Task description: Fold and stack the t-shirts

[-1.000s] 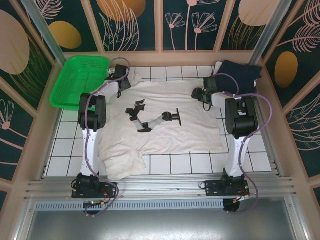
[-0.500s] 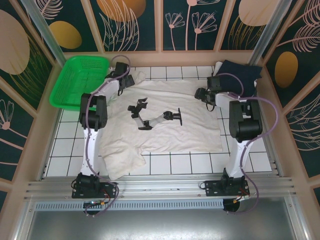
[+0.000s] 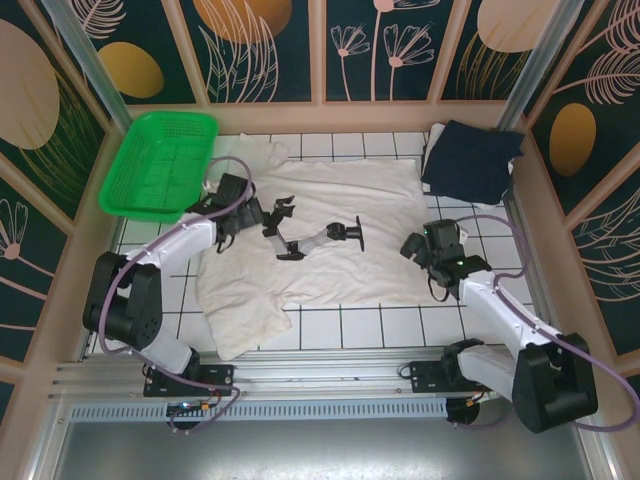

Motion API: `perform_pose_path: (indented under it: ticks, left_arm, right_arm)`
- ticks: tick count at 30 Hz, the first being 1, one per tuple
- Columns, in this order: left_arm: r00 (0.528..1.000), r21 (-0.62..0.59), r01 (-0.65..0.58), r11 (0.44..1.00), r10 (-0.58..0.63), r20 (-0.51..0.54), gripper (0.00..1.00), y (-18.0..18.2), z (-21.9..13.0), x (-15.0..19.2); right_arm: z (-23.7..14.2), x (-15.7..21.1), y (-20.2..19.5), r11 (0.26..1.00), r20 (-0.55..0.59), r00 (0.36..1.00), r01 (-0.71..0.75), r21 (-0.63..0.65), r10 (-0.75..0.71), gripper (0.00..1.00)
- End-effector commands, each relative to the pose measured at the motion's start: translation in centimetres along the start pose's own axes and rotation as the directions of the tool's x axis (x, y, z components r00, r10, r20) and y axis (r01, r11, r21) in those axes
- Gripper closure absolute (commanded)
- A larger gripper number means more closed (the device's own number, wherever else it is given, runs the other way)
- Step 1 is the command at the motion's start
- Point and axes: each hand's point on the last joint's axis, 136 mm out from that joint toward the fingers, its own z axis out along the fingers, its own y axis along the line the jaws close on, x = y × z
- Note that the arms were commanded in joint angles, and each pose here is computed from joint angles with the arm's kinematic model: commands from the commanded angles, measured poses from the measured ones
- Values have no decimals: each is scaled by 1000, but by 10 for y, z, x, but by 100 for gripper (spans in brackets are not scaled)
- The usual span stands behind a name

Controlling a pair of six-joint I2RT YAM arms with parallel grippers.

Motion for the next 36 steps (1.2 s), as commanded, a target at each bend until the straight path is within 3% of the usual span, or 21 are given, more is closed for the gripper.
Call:
perform_pose_path:
  ticks: [1,5,7,14,20,26,33,36]
  left_arm:
    - [995,-141,35,989,-48,-91,1,36,-11,56]
    - [989,-122,46,991,-62,-135,1,35,-30,94]
    - [983,-57,44,997,-53,-178,1,26,-30,108]
    - [986,-119,5,993,-25,-168,1,41,-42,124]
    - [986,-96,60,994,-74,-149,2,56,-55,135]
    - [981,-134,22,991,-47,-190,2,71,-61,158]
    - [981,-109,82,991,-99,-165,2,81,-75,164]
    - [979,-104,72,992,-90,-183,2,82,-75,171]
  right_arm:
    - [-11,17,-53,947,-8,981,-183,265,192,1]
    - [-7,31,-64,924,-81,981,-136,357,176,1]
    - [2,38,-57,944,-133,981,-92,317,141,1]
    - [-4,28,-52,951,-78,983,-139,277,167,1]
    - [-11,28,-21,995,-198,976,-80,61,90,1]
    - [-31,20,25,972,-98,995,-26,-235,3,1]
    - [-30,18,3,995,-88,996,-17,-100,9,1]
    - [-33,21,14,985,-98,995,-14,-175,-3,1]
